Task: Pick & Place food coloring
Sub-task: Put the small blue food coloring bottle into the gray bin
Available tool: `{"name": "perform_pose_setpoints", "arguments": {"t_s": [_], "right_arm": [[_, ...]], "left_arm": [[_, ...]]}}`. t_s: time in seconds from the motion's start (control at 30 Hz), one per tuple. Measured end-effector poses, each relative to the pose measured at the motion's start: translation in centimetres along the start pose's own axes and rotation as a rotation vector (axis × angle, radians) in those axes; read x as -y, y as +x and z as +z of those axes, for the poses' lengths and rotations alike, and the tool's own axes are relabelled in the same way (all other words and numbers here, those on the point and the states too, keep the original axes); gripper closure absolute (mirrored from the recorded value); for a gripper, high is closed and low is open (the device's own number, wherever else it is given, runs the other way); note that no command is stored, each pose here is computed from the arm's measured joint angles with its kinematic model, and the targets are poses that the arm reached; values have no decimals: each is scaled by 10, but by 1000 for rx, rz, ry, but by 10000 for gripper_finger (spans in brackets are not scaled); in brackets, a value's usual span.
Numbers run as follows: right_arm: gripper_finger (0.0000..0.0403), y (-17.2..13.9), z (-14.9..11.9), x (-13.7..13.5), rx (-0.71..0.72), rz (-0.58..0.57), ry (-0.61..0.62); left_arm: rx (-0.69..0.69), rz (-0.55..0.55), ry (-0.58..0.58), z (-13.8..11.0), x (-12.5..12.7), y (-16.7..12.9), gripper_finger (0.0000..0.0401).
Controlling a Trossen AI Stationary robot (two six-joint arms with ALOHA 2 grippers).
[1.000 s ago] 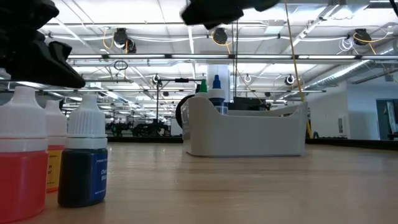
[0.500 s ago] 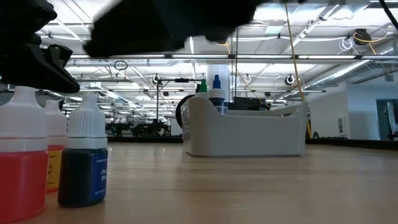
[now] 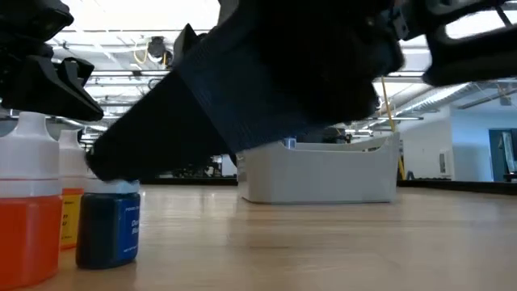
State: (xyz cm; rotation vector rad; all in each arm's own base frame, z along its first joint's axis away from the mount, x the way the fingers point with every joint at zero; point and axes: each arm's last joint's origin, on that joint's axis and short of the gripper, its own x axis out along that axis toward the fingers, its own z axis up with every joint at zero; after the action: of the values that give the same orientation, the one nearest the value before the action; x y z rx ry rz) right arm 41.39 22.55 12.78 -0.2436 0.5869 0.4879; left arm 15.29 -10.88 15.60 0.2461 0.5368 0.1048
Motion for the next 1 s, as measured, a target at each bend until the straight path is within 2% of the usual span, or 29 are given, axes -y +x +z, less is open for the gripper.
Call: {"name": "perform_pose_setpoints", "arguments": {"t_s": [0.57,1.0], "right_arm": [[276,0,0,1,-2,-3,22],[330,0,-2,2,-15,-1,19]], "left_arm": [[0,1,0,0,0,0,359],[0,1,1,0,0,0,359]]}}
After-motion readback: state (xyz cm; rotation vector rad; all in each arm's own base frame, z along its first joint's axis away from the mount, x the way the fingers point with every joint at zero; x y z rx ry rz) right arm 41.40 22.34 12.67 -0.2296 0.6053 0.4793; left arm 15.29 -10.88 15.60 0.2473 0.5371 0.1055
